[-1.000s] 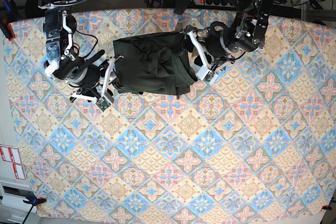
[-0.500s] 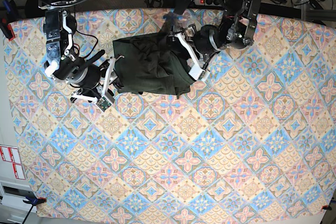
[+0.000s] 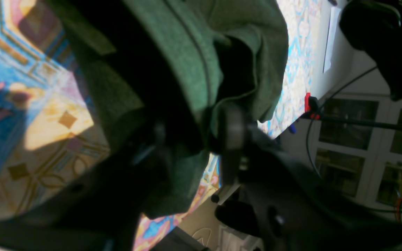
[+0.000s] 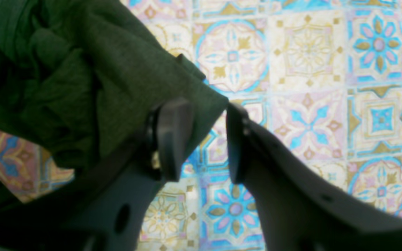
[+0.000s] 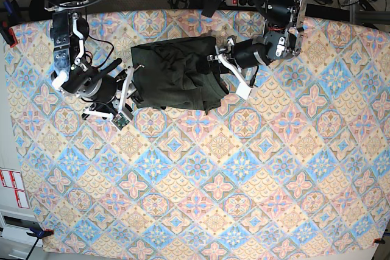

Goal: Fold the T-shirt properly
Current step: 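Grasp the bundle edges with both grippers and tuck them inward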

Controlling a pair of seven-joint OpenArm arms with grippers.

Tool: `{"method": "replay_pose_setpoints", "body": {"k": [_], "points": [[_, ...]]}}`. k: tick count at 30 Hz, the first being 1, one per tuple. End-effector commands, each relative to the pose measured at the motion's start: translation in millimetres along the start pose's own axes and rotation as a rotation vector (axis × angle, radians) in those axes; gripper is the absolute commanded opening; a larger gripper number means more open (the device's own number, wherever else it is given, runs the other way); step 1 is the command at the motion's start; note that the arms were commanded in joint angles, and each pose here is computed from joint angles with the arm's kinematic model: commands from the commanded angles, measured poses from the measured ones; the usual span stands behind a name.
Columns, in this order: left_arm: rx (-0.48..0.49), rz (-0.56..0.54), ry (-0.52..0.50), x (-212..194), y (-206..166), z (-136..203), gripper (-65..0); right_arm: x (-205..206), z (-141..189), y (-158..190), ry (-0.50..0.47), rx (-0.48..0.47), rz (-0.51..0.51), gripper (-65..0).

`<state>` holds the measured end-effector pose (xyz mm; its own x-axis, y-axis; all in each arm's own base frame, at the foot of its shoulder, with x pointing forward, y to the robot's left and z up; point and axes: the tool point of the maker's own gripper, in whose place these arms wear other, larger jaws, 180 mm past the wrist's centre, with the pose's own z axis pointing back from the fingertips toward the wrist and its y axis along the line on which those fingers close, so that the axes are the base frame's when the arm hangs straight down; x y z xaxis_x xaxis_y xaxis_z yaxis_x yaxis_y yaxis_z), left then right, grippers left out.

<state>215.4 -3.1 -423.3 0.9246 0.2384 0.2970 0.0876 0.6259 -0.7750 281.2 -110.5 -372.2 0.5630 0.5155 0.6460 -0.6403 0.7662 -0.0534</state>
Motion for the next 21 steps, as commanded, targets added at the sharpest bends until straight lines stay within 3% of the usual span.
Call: {"method": "replay_pose_setpoints", "body": {"k": [1, 7, 9, 11, 21], "points": [[-0.032, -0.016, -0.028, 11.2, -10.1, 0.1, -48.8, 12.4, 5.1, -6.4, -0.041, -0.014, 0.014, -45.4], [-0.045, -0.033, 0.002, 4.2, -15.8, -5.0, -50.9, 12.4, 5.1, -6.4, -0.041, -0.014, 0.014, -45.4], [-0.055, -0.05, 0.004, 6.9, -20.6, -7.0, -55.2, 12.4, 5.1, -6.4, -0.041, -0.014, 0.014, -45.4], [-0.047, -0.061, 0.005, 9.6, -17.7, -4.9, -64.7, 12.4, 5.1, -6.4, -0.041, -0.014, 0.014, -45.4], [-0.046, -0.05, 0.005, 13.6, -6.2, 10.6, -65.0, 12.4, 5.3, -6.9, -0.041, -0.015, 0.013, -45.4]]}}
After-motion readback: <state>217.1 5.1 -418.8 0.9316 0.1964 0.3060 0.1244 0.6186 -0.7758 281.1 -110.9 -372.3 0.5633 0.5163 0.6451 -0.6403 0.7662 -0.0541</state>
